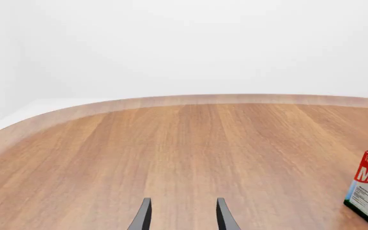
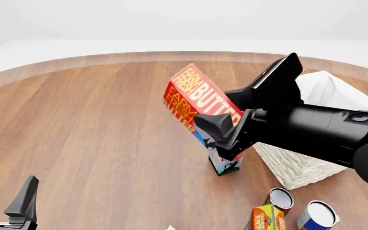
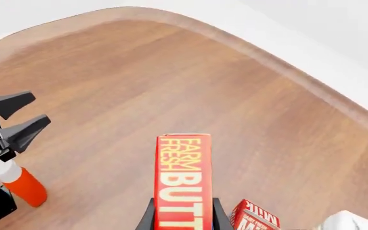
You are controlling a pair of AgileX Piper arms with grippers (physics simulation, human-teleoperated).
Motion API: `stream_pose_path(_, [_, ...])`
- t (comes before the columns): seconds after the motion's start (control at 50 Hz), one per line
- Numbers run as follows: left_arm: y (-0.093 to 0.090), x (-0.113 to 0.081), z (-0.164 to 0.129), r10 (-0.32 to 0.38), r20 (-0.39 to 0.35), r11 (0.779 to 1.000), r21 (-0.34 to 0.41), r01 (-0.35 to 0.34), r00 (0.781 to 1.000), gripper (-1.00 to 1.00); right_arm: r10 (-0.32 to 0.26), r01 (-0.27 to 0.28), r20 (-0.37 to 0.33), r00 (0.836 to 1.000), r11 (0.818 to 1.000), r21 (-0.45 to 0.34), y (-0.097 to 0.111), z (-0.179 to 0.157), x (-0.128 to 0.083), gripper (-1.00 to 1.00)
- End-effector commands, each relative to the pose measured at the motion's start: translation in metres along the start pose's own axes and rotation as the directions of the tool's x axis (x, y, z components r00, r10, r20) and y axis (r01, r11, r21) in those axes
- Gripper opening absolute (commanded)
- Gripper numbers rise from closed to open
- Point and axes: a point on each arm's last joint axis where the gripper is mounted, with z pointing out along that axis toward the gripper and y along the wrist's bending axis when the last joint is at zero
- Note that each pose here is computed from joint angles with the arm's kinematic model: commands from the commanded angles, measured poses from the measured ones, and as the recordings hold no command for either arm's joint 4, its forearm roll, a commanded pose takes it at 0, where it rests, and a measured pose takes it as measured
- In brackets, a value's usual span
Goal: Pick up the cream cheese box and the butter, and put them in the basket.
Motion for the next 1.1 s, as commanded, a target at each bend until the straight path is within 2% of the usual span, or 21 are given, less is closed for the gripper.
stream_pose_path(0.02, [0.000, 0.000, 0.000, 0.000, 0.000, 1.000, 0.000, 0.000, 1.000, 1.00, 0.047, -0.056, 0.090, 0.995, 0.994, 0.092, -0.022, -0.029, -0.021, -1.00])
stream_pose_path(0.16, [0.000, 0.000, 0.000, 0.000, 0.000, 1.000, 0.000, 0.000, 1.000, 1.00, 0.089, -0.114, 0.135, 0.987, 0.975, 0.189, -0.043, -0.048, -0.030, -1.00])
stream_pose_path(0.18, [0.000, 0.000, 0.000, 0.000, 0.000, 1.000, 0.000, 0.000, 1.000, 1.00, 0.094, -0.120, 0.141, 0.986, 0.973, 0.195, -0.045, -0.051, -0.036, -1.00])
stream_pose_path(0.42, [0.000, 0.000, 0.000, 0.000, 0.000, 1.000, 0.000, 0.000, 1.000, 1.00, 0.104, -0.148, 0.184, 0.977, 0.957, 0.248, -0.054, -0.067, -0.038, -1.00])
stream_pose_path(0.6, [0.000, 0.000, 0.000, 0.000, 0.000, 1.000, 0.000, 0.000, 1.000, 1.00, 0.130, -0.190, 0.212, 0.969, 0.937, 0.294, -0.062, -0.082, -0.042, -1.00])
stream_pose_path(0.78, [0.000, 0.000, 0.000, 0.000, 0.000, 1.000, 0.000, 0.000, 1.000, 1.00, 0.155, -0.232, 0.229, 0.961, 0.901, 0.366, -0.073, -0.090, -0.028, -1.00])
stream_pose_path(0.9, [0.000, 0.000, 0.000, 0.000, 0.000, 1.000, 0.000, 0.000, 1.000, 1.00, 0.163, -0.247, 0.235, 0.958, 0.886, 0.393, -0.077, -0.094, -0.026, -1.00])
stream_pose_path(1.1, [0.000, 0.000, 0.000, 0.000, 0.000, 1.000, 0.000, 0.000, 1.000, 1.00, 0.201, -0.305, 0.262, 0.944, 0.837, 0.455, -0.089, -0.104, -0.025, -1.00])
